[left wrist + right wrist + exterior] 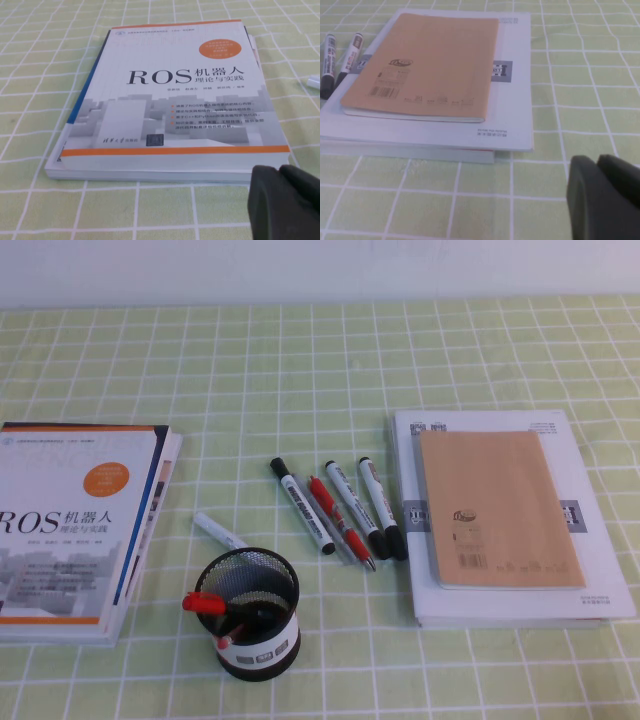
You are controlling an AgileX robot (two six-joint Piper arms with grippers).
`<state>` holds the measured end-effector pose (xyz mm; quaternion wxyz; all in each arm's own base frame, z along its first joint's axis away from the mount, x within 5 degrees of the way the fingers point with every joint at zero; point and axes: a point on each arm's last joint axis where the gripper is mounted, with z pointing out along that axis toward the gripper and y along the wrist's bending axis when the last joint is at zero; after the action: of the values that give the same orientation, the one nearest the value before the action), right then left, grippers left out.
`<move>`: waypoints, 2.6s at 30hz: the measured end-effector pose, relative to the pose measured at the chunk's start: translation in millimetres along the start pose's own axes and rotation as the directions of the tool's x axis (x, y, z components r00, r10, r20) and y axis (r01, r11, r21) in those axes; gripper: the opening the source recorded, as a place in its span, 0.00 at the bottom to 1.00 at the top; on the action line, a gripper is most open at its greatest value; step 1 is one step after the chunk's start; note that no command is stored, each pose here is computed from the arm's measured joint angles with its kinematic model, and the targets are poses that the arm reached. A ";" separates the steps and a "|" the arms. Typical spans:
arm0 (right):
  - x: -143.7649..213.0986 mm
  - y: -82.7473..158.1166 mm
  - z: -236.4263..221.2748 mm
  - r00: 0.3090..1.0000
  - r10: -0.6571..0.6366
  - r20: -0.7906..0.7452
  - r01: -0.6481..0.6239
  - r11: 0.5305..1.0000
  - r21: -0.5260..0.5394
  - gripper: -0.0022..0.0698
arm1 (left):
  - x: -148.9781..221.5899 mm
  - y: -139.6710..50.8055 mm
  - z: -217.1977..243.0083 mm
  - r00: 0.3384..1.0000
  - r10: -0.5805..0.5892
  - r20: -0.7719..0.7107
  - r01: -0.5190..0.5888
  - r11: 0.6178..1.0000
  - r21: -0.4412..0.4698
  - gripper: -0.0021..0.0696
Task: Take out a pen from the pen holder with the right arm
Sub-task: 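Take a marker out of the pen holder and lay it on the table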
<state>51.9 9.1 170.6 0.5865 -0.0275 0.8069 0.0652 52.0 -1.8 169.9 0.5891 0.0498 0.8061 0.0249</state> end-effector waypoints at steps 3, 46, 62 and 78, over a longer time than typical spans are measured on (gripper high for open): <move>0.0 0.0 0.0 1.000 0.000 0.000 0.000 1.000 0.000 0.01 | 0.0 0.0 0.0 1.000 0.000 0.000 0.000 1.000 0.000 0.02; -23.5 8.8 -3.8 0.792 0.594 0.143 -0.560 0.799 -0.221 0.01 | 0.0 0.0 0.0 1.000 0.000 0.000 0.000 1.000 0.000 0.02; -112.4 32.5 22.1 0.881 0.269 -0.388 -0.351 0.923 -0.156 0.01 | 0.0 0.0 0.0 1.000 0.000 0.000 0.000 1.000 0.000 0.02; -129.3 78.4 102.1 0.900 0.011 -0.436 -0.172 0.928 -0.331 0.01 | 0.0 0.0 0.0 1.000 0.000 0.000 0.000 1.000 0.000 0.02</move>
<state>178.8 96.6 268.2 0.3768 -0.1096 0.8899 0.2326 52.0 -1.8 169.9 0.5891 0.0498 0.8061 0.0249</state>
